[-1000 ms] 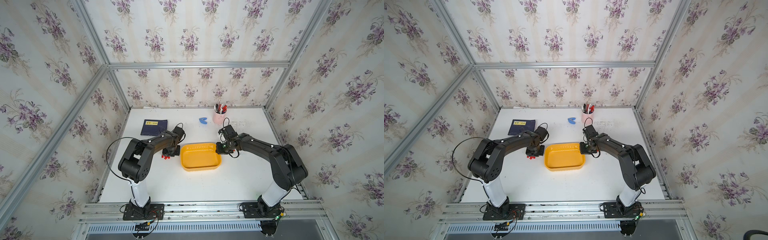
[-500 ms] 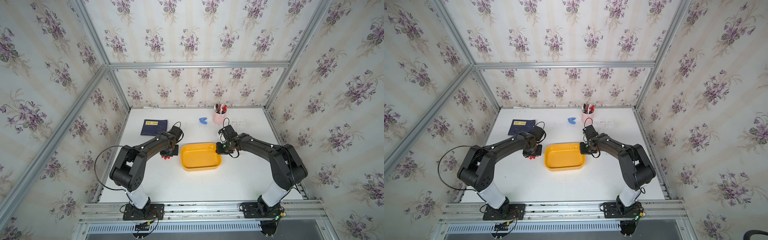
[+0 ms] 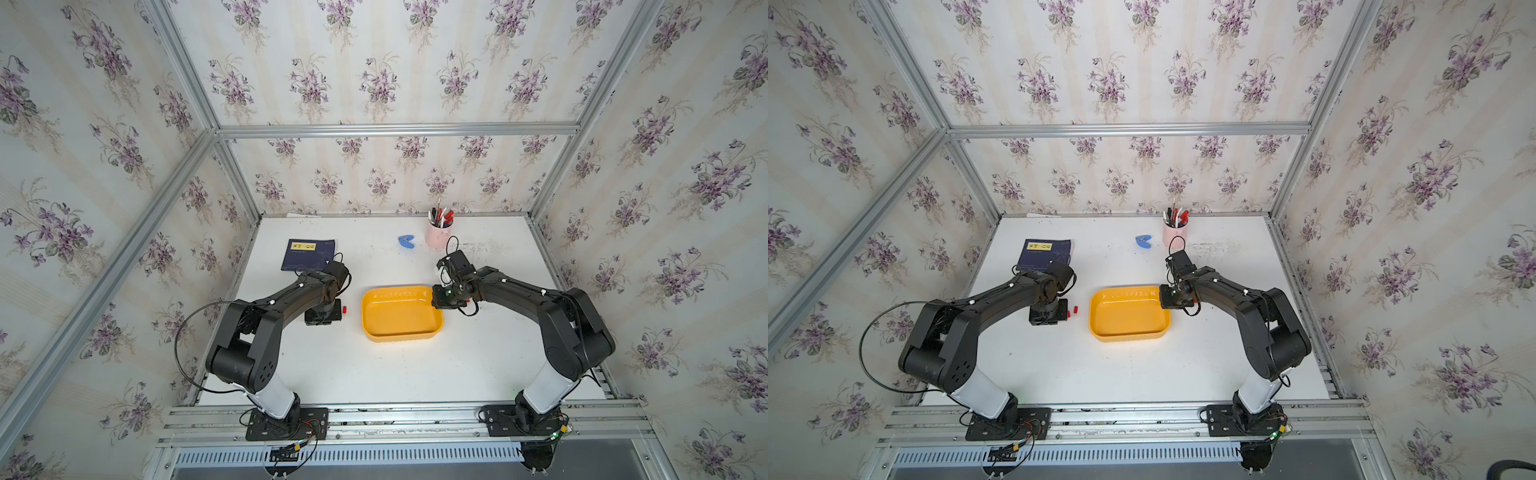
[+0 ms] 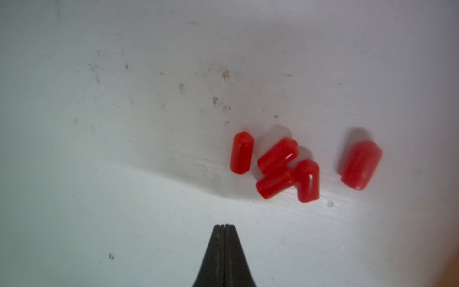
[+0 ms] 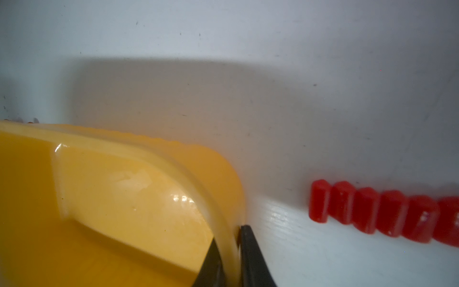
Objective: Take the screw protection sleeves out of the storage box
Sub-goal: Adjust the screw protection sleeve at the center of the board.
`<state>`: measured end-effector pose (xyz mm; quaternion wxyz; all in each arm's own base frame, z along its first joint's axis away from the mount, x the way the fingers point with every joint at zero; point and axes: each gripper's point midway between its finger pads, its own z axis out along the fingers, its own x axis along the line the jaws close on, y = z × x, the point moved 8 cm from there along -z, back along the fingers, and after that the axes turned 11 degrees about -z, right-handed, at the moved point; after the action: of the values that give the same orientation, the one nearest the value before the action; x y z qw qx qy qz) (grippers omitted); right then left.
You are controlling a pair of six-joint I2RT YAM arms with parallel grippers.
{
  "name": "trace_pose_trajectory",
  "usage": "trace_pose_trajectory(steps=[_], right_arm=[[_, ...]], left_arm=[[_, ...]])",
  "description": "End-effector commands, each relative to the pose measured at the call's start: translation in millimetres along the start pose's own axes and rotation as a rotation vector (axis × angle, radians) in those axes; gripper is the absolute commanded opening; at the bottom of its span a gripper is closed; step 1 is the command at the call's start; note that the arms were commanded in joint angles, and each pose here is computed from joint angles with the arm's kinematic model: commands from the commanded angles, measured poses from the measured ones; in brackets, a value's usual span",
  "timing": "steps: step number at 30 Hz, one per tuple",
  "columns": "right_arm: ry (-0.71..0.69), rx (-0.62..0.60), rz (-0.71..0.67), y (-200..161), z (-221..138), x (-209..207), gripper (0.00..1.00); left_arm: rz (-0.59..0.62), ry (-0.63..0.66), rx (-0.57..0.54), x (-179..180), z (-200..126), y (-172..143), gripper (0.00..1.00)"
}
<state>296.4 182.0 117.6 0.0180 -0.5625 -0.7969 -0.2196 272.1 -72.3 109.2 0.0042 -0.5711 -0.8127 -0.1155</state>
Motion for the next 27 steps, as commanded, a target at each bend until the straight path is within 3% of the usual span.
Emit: trace_pose_trajectory(steps=[1,27], right_arm=[[0.002,0.01,0.004,-1.5,1.0,0.1,0.15],[-0.007,-0.011,0.002,3.0,-7.5,1.8,0.18]], left_arm=[[0.001,-0.039,-0.016,-7.4,2.6,5.8,0.04],[0.015,-0.062,-0.045,-25.8,10.3,2.8,0.06]])
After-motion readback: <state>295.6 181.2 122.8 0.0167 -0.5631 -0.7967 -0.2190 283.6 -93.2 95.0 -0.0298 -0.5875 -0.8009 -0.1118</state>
